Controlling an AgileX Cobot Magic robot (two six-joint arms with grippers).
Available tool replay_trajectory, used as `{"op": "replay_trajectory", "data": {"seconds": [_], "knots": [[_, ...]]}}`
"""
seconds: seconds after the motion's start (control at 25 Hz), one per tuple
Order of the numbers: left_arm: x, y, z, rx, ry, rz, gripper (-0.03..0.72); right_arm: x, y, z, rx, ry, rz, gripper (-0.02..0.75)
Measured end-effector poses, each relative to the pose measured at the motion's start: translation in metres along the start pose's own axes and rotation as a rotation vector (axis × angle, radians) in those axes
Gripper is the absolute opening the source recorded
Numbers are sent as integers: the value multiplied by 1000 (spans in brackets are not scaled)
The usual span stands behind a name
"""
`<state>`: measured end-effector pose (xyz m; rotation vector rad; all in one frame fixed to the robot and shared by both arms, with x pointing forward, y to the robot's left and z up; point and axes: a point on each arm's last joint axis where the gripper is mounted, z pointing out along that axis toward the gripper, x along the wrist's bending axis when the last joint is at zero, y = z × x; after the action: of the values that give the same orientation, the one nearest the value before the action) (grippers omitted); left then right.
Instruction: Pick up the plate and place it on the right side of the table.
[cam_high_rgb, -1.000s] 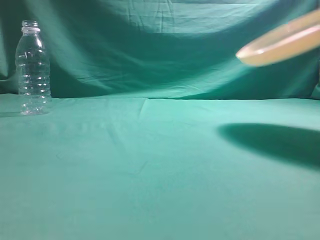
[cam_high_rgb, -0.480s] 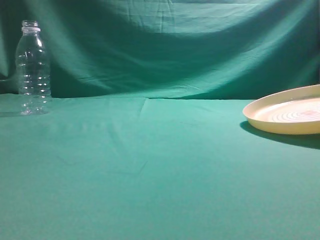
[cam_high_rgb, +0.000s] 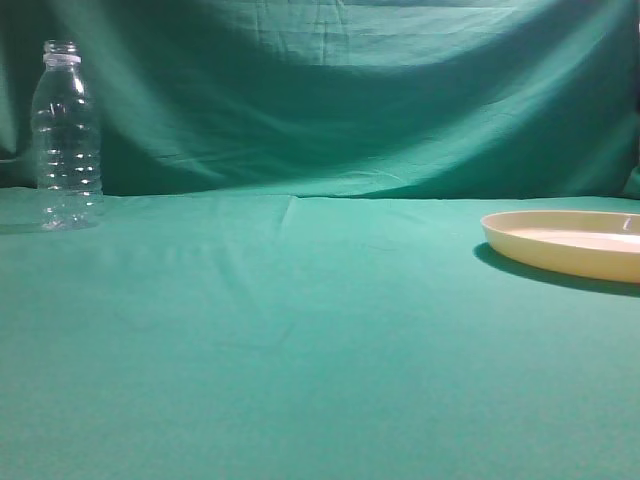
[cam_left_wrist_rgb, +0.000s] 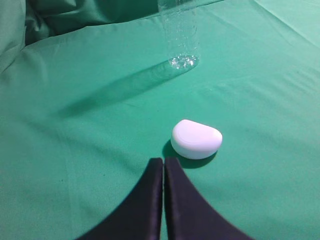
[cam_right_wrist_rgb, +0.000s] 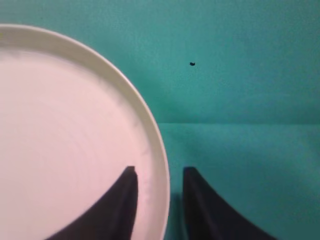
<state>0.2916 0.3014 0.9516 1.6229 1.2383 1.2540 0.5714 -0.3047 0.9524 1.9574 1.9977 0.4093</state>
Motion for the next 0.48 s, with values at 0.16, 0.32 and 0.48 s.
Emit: {"op": "replay_trajectory", "data": {"seconds": [0.16, 0.32, 0.48], "knots": [[0, 0, 0, 0, 0, 0, 0, 0, 1, -9, -8, -1, 0, 440], [0, 0, 0, 0, 0, 0, 0, -1, 12, -42, -25, 1, 7, 428], [0, 0, 0, 0, 0, 0, 0, 2, 19, -98, -82, 33, 42, 252]]}}
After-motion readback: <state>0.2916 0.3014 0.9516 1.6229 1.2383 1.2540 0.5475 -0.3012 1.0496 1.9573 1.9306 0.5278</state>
